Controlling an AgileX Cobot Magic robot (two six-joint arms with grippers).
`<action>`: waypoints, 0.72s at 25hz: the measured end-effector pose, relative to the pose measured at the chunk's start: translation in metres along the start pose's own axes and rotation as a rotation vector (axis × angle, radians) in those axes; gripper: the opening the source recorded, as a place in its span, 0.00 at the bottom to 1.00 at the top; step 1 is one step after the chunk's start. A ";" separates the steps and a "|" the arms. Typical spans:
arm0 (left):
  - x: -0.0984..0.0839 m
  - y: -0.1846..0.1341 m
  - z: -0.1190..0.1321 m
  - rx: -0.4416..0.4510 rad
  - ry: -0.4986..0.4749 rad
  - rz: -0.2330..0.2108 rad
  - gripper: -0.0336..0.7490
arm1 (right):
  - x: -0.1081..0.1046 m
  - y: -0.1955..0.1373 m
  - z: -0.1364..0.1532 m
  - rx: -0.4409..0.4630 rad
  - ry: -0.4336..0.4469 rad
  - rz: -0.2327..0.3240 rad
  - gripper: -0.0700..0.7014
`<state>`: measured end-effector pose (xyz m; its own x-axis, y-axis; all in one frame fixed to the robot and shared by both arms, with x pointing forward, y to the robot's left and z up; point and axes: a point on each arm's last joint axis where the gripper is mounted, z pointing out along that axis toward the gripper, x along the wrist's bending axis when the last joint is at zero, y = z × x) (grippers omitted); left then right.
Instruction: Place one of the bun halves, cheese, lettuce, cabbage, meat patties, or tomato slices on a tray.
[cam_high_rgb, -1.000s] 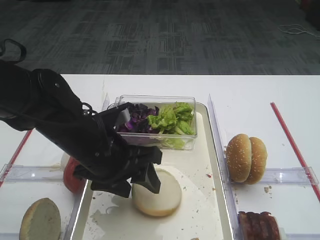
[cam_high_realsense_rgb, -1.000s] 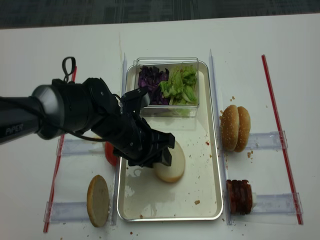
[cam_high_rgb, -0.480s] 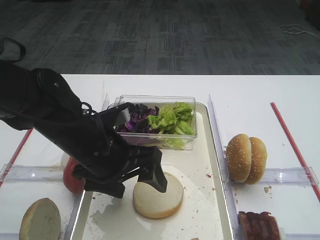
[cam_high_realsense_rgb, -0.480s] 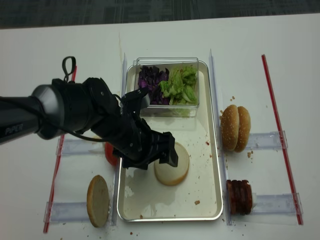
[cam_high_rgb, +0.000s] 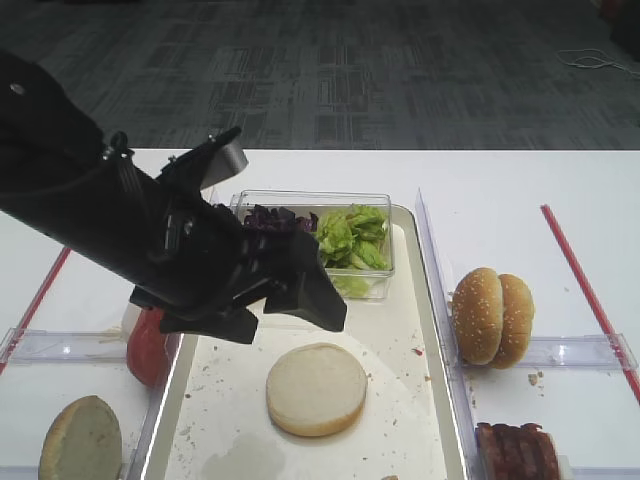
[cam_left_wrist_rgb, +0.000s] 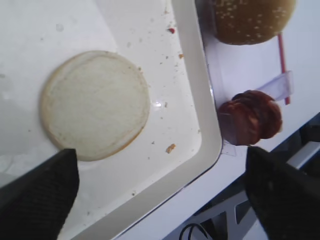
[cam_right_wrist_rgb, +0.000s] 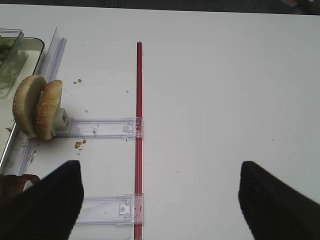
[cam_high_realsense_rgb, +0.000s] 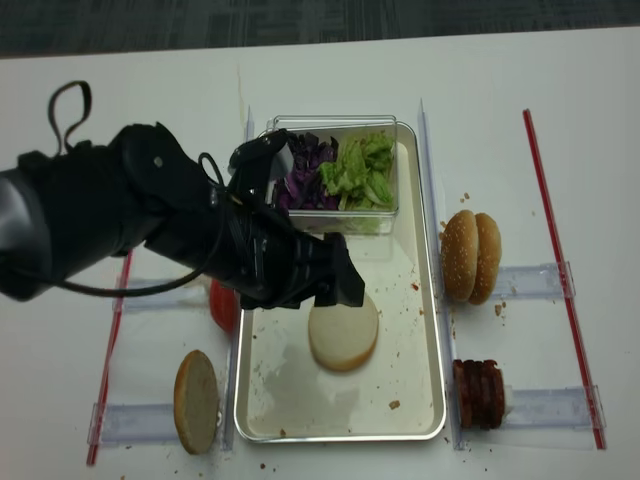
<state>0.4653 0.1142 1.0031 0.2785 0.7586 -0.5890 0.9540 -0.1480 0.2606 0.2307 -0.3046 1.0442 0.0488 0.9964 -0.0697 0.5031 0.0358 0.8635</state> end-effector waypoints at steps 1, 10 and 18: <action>-0.003 -0.001 -0.006 -0.012 -0.009 0.010 0.87 | 0.000 0.000 0.000 0.000 0.000 0.000 0.94; -0.033 -0.017 -0.061 -0.126 -0.086 0.123 0.87 | 0.000 0.000 0.000 0.000 0.000 0.000 0.94; -0.021 -0.024 -0.072 -0.115 0.089 0.170 0.87 | 0.000 0.000 0.000 0.000 0.000 0.000 0.94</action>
<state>0.4290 0.1479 1.0646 0.4188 0.7826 -0.4607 0.8739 -0.2095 0.4387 0.2307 -0.3046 1.0442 0.0488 0.9964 -0.0697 0.5031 0.0358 0.8635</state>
